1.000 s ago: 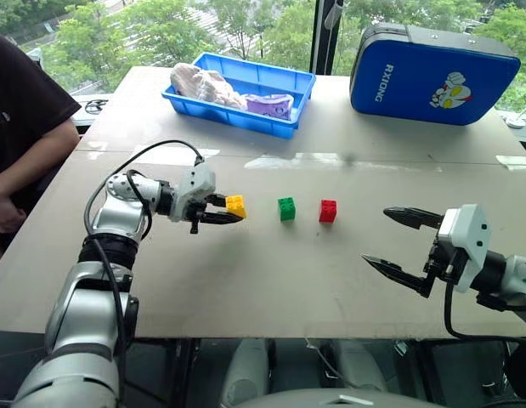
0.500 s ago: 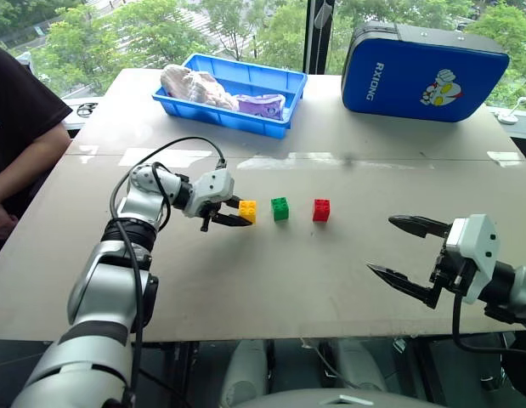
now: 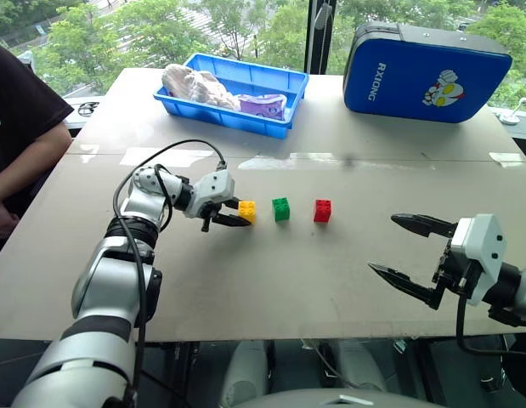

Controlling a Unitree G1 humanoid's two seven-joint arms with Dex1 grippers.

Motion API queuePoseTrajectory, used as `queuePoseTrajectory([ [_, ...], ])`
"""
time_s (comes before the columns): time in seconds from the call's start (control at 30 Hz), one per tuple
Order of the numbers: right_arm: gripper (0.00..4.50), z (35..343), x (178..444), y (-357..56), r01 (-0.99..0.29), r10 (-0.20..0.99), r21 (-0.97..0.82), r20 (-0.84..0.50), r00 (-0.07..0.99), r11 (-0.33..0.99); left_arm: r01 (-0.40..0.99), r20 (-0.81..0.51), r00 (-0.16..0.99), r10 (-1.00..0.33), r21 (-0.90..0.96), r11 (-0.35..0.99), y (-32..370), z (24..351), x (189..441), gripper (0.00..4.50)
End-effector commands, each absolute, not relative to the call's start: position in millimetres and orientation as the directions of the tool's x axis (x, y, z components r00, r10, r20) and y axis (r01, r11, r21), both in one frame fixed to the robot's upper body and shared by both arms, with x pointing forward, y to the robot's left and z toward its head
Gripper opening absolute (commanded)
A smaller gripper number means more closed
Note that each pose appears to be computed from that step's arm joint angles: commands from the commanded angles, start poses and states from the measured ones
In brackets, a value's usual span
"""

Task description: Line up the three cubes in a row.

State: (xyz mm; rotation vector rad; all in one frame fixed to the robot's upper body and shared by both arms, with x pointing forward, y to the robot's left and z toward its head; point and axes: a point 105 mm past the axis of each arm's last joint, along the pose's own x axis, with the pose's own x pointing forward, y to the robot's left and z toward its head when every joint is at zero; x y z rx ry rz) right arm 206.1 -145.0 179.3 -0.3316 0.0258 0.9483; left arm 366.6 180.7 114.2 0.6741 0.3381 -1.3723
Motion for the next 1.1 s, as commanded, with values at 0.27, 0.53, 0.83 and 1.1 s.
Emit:
queuePoseTrajectory([
  [0.27, 4.50, 187, 204, -145, -0.793, 0.794, -0.304, -0.155, 0.587, 0.527, 0.951, -0.579, 0.246, -0.777, 0.300, 0.078, 185, 129, 374, 1.28],
  [0.53, 4.50, 186, 203, -145, -0.793, 0.793, -0.304, -0.158, 0.589, 0.528, 0.950, -0.592, 0.260, -0.763, 0.298, 0.093, 189, 126, 375, 2.29],
  [0.83, 4.50, 185, 202, -145, -0.794, 0.793, -0.302, -0.159, 0.588, 0.528, 0.940, -0.551, 0.295, -0.780, 0.313, 0.134, 200, 134, 373, 4.48],
  [1.1, 4.50, 183, 207, -146, -0.767, 0.773, -0.283, -0.117, 0.624, 0.576, 0.869, -0.303, 0.471, -0.829, 0.319, 0.377, 214, 170, 366, 4.48],
])
